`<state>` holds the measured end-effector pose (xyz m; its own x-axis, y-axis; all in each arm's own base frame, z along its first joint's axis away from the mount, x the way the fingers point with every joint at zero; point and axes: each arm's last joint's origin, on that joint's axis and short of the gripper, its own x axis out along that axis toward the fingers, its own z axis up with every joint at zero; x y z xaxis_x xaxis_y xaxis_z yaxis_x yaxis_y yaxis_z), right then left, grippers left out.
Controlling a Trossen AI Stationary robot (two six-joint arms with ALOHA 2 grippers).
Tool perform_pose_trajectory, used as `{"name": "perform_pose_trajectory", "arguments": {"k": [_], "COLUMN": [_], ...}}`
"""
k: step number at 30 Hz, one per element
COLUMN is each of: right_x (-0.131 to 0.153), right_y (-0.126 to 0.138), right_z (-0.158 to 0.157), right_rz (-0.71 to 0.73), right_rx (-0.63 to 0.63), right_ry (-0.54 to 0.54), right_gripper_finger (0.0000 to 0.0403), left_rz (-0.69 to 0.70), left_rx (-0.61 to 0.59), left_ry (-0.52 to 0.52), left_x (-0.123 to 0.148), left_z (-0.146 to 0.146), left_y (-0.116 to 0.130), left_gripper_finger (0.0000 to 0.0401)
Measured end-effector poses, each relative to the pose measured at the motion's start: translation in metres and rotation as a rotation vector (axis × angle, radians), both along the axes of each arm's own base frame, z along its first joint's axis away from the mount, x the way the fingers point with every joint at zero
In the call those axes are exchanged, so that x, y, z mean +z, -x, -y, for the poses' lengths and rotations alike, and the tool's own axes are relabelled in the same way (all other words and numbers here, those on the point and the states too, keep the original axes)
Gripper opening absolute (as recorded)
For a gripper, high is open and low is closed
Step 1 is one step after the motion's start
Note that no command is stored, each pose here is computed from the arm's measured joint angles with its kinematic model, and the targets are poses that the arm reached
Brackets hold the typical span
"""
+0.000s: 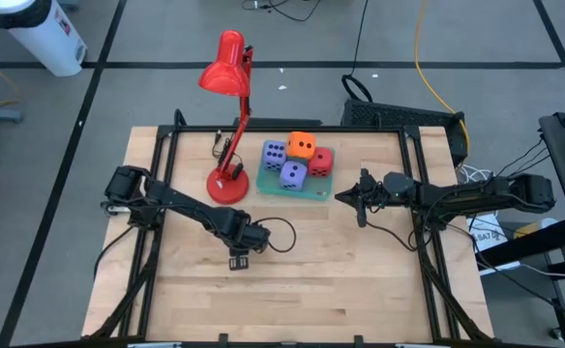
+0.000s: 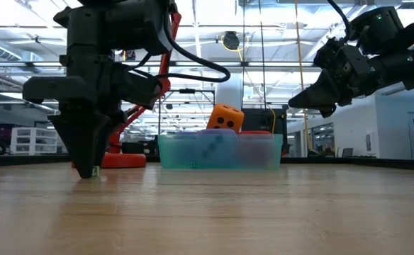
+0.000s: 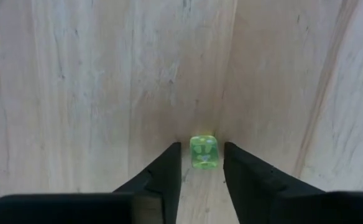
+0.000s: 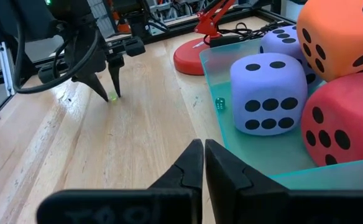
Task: Pick & Place Dice
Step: Put the small light green die into the blue bin
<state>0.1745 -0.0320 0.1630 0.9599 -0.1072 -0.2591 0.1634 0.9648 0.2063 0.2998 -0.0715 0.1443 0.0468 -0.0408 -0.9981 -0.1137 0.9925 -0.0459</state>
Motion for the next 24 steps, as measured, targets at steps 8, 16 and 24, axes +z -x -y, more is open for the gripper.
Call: {"name": "perform_pose_trajectory", "arguments": {"k": [8,16,24], "right_x": [0.000,0.000,-0.001], "right_y": [0.000,0.000,0.000], "right_z": [0.000,0.000,0.000], "right_rz": [0.001,-0.004,-0.012], "right_rx": [-0.001,0.001,-0.001], "right_ry": [-0.006,0.002,-0.004], "right_gripper_finger": [0.0008,0.0008,0.0008], "left_rz": [0.054,0.137,0.265], "left_rx": [-0.047,-0.109,-0.121], "left_ry": [0.000,-0.022,-0.098], "left_x": [0.000,0.005,0.029], "left_z": [-0.001,0.003,-0.006], "left_y": [-0.005,-0.010,-0.012], "left_gripper_finger": [0.0068,0.0038,0.0043]}}
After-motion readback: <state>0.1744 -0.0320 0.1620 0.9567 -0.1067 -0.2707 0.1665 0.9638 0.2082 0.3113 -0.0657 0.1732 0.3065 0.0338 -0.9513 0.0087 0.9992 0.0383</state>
